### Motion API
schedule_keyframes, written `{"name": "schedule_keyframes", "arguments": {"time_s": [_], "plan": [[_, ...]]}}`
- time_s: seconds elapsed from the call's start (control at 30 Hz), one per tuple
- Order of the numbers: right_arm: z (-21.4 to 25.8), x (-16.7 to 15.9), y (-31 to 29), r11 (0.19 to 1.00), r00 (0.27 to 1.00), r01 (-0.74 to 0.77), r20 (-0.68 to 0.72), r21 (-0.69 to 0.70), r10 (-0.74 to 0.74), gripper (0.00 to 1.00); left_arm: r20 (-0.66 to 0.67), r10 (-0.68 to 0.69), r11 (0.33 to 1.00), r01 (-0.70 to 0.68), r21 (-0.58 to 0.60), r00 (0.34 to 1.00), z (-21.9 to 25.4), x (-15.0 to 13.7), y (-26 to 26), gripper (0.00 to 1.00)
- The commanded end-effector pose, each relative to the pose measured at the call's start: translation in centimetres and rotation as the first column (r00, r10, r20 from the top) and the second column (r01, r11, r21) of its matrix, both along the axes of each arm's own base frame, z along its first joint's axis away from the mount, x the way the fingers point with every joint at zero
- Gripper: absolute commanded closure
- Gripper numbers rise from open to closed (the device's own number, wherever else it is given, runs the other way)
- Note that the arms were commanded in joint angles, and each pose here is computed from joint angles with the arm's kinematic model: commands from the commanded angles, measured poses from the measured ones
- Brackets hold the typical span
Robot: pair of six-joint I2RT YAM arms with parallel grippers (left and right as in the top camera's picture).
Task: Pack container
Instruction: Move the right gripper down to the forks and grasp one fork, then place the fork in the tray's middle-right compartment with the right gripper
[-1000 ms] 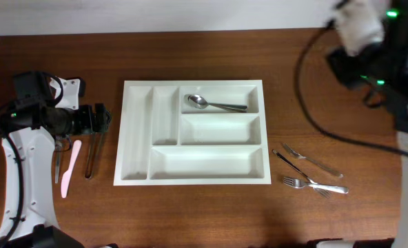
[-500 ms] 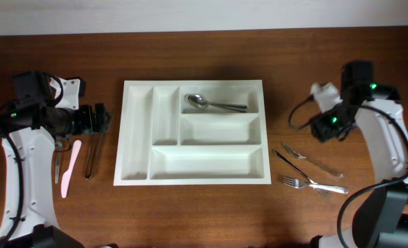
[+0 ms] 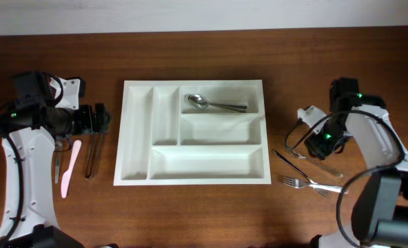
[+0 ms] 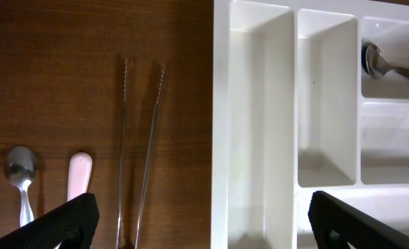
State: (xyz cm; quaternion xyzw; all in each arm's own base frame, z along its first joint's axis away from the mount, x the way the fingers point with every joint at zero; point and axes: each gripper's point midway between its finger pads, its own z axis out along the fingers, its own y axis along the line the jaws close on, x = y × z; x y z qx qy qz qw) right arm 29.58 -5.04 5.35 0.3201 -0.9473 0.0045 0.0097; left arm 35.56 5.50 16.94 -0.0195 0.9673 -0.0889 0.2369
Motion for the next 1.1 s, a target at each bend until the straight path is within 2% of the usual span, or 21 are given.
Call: {"name": "schedule_keyframes", "arguments": {"time_s": [0.0, 0.23, 0.47, 0.63, 0.8, 0.93, 1.07], "plan": [[-1.4, -0.5, 1.2, 0.998, 0.998, -0.042, -0.045, 0.042, 0.043, 0.40, 0.026, -0.016, 1.000, 0.017, -0.002, 1.000, 0.8, 0.3, 0.0, 0.01], [-3.2, -0.8, 2.1, 0.996, 0.992, -0.067, -0.103, 0.052, 0.072, 0.41, 0.026, -0.016, 1.000, 0.017, -0.002, 1.000, 0.8, 0.3, 0.0, 0.01], [-5.3, -0.3, 2.1, 0.999, 0.991, -0.030, -0.126, 0.045, 0.035, 0.49, 0.026, -0.016, 1.000, 0.017, -0.002, 1.000, 0.8, 0.3, 0.0, 0.01], [-6.0, -0.5, 2.2, 0.999, 0.989, -0.022, -0.144, 0.047, 0.029, 0.61, 0.026, -0.016, 1.000, 0.017, -0.002, 1.000, 0.8, 0.3, 0.0, 0.01], [-6.1, 0.2, 1.7, 1.000, 0.993, 0.019, -0.118, 0.014, -0.018, 0.96, 0.026, -0.016, 1.000, 0.017, -0.002, 1.000, 0.8, 0.3, 0.0, 0.01], [-6.2, 0.6, 1.6, 1.000, 0.994, 0.029, -0.102, 0.008, -0.028, 0.96, 0.026, -0.016, 1.000, 0.017, -0.002, 1.000, 0.8, 0.3, 0.0, 0.01], [-5.7, 2.2, 0.4, 0.995, 0.996, 0.078, -0.043, -0.056, -0.080, 0.96, 0.026, -0.016, 1.000, 0.017, -0.002, 1.000, 0.8, 0.3, 0.0, 0.01]]}}
